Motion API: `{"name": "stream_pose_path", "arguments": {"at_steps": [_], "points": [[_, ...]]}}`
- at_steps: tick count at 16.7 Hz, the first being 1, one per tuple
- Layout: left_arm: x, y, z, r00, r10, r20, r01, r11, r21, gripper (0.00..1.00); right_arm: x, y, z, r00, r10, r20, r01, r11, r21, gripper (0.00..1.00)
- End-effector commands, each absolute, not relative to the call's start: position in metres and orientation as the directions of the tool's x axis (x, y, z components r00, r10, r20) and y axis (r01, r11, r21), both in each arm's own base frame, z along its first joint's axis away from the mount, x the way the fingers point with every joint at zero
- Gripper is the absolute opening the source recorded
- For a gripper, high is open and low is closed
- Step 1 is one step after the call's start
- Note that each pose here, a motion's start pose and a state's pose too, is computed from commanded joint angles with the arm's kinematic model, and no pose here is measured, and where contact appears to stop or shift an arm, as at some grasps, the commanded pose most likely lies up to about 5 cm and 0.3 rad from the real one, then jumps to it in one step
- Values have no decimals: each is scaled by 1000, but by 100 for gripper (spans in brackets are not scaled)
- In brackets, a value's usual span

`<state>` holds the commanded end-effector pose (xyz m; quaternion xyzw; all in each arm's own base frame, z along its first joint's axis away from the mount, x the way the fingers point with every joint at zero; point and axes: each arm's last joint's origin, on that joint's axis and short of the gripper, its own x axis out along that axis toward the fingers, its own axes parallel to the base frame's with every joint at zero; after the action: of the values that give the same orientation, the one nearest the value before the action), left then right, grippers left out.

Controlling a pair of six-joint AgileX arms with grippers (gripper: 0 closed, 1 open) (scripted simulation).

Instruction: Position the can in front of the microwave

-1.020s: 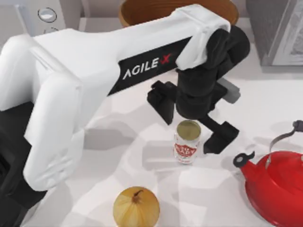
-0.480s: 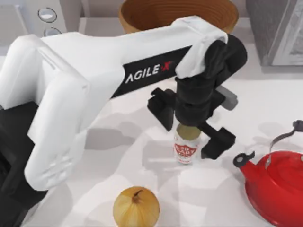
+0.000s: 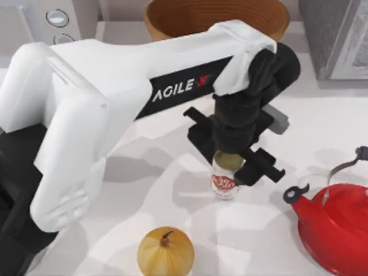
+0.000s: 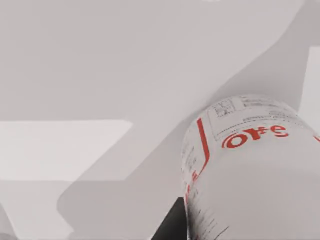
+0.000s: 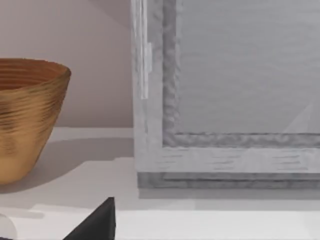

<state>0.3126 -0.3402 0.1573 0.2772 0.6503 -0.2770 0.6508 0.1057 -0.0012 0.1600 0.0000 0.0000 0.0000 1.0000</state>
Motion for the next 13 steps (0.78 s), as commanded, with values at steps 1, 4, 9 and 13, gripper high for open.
{"name": "stream_pose_path", "arguments": {"at_steps": [1,4,9,13], "points": [[313,-340,157,1,0,-1000,721,693,1,17,106,-1,160,1000,0,0,0,1000,0,100],[313,-340,157,1,0,-1000,721,693,1,0,106,-1,160,1000,0,0,0,1000,0,100],[313,-340,157,1,0,-1000,721,693,1,0,106,-1,160,1000,0,0,0,1000,0,100],[313,-340,158,1,-1,-1000,721,693,0,0,106,-1,160,1000,0,0,0,1000,0,100]]}}
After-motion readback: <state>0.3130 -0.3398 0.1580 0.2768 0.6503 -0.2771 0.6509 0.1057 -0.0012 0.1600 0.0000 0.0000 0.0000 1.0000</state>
